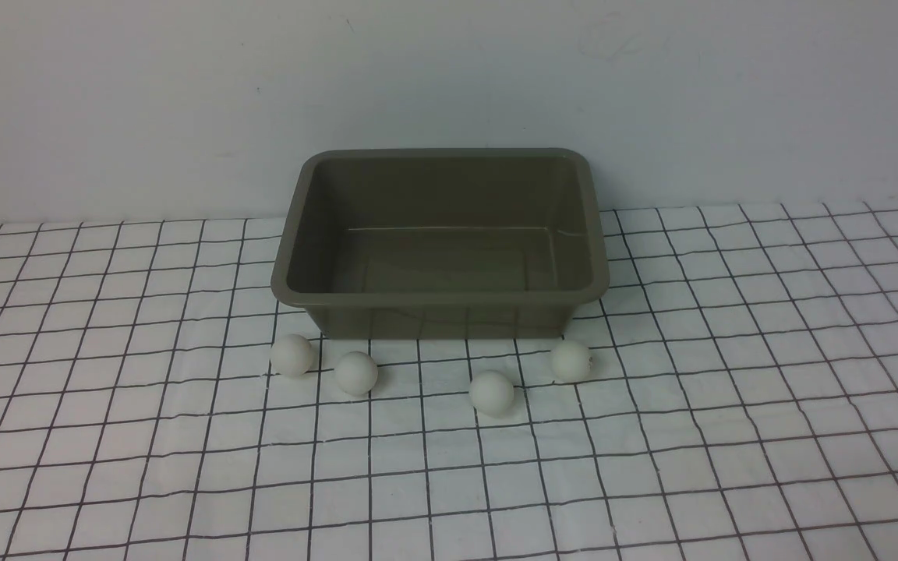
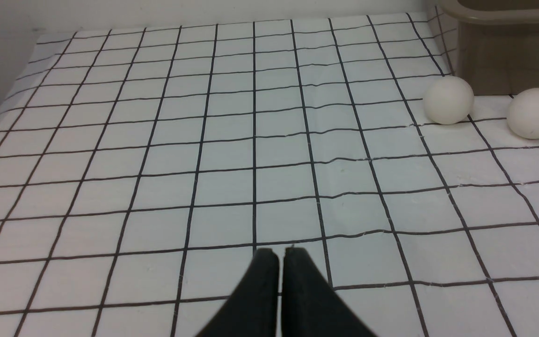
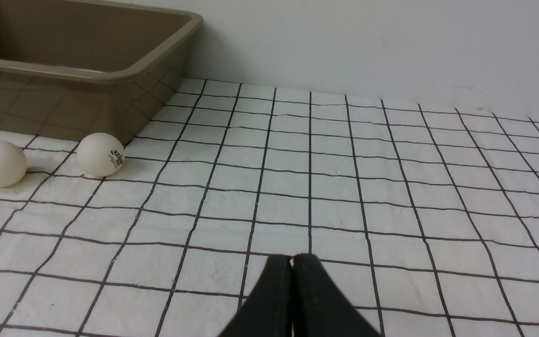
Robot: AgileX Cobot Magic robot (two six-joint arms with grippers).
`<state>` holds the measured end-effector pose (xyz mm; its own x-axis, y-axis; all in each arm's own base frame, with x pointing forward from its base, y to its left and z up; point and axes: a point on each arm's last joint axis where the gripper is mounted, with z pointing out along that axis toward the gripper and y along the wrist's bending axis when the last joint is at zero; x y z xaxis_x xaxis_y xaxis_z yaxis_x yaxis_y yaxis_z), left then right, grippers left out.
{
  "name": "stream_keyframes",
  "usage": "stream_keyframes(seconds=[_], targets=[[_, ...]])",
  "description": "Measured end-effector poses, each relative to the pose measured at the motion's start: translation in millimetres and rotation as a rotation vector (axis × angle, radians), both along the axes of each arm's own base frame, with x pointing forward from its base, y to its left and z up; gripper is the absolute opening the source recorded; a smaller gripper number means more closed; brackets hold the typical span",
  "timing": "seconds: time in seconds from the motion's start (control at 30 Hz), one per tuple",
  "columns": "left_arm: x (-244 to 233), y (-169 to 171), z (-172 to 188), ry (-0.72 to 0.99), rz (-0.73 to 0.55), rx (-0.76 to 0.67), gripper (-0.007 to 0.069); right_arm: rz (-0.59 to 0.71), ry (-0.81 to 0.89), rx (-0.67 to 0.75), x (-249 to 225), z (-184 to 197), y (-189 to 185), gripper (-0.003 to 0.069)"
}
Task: Put the table tennis balls into the box on the white checkered tablecloth.
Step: 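Reach for and grasp a ping pong ball on the table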
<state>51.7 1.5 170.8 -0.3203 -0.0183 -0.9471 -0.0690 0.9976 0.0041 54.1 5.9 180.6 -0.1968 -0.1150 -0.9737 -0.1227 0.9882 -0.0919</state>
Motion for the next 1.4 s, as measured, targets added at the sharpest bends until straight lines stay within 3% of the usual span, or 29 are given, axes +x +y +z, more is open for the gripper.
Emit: stream_keyframes(seconds=[0.5, 0.73, 0.83, 1.07, 1.4], targets=[[0, 0, 0, 0.0, 0.0, 0.0, -0.0004, -0.005, -0.015, 0.068, 0, 3, 1, -0.0015], [0, 0, 0, 0.0, 0.0, 0.0, -0.0004, -0.003, -0.127, 0.142, -7, 49, 1, -0.0015], [0, 0, 0, 0.0, 0.0, 0.0, -0.0004, 0.005, -0.209, 0.176, -19, 87, 0, -0.0015], [0, 0, 0, 0.0, 0.0, 0.0, -0.0004, 0.019, -0.164, 0.167, -42, 134, -1, -0.0015], [0, 0, 0, 0.0, 0.0, 0.0, -0.0004, 0.04, -0.155, 0.195, -51, 148, 1, -0.0015]])
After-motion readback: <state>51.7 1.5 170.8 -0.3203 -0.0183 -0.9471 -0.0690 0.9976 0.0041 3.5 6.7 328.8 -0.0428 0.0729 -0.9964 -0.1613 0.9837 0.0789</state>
